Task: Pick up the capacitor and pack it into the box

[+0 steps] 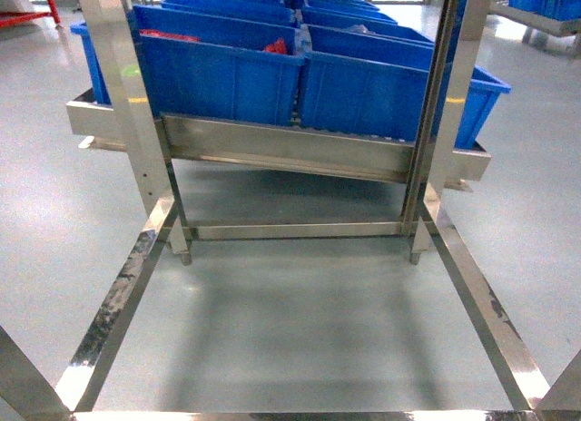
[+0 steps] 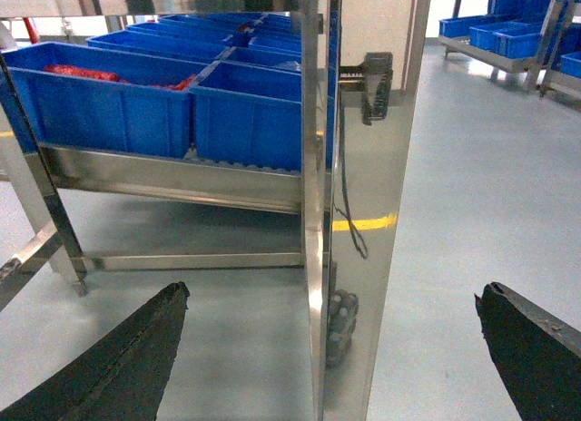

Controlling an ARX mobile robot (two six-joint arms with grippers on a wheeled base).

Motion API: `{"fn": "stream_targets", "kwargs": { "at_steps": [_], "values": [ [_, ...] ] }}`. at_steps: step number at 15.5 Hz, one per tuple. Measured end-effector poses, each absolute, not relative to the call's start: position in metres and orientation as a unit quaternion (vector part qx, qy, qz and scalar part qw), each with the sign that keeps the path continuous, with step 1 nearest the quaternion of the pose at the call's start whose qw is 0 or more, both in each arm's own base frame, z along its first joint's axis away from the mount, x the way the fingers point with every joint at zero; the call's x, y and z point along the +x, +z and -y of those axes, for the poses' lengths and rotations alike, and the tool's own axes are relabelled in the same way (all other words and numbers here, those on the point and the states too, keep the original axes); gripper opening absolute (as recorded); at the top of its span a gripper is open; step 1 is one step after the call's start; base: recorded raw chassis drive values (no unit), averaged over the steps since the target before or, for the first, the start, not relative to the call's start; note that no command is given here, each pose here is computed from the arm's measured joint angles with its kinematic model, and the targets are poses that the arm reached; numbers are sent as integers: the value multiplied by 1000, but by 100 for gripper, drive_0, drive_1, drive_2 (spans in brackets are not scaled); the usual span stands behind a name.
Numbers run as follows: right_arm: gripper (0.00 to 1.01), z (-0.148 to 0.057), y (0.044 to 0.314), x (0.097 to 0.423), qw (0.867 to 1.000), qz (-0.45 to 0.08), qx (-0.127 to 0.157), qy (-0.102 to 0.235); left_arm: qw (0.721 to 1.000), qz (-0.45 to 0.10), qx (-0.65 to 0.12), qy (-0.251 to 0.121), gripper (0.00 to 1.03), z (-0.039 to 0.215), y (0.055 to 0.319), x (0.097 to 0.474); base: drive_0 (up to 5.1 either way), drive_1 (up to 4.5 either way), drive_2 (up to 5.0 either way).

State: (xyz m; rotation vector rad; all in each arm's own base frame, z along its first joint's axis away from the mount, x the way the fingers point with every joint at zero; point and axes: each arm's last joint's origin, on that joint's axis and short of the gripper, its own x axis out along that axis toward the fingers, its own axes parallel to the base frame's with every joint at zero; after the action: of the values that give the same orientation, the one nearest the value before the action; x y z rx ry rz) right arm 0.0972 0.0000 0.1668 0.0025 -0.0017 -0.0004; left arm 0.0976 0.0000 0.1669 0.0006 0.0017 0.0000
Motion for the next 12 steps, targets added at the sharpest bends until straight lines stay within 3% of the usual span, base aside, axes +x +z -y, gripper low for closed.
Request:
{"fn": "stream_targets", "kwargs": {
  "at_steps": [12],
  "values": [
    [98,0,167,97,1000,1,1,0,1000,-1,0,0,98,0,167,98,0,0,0]
  ]
}}
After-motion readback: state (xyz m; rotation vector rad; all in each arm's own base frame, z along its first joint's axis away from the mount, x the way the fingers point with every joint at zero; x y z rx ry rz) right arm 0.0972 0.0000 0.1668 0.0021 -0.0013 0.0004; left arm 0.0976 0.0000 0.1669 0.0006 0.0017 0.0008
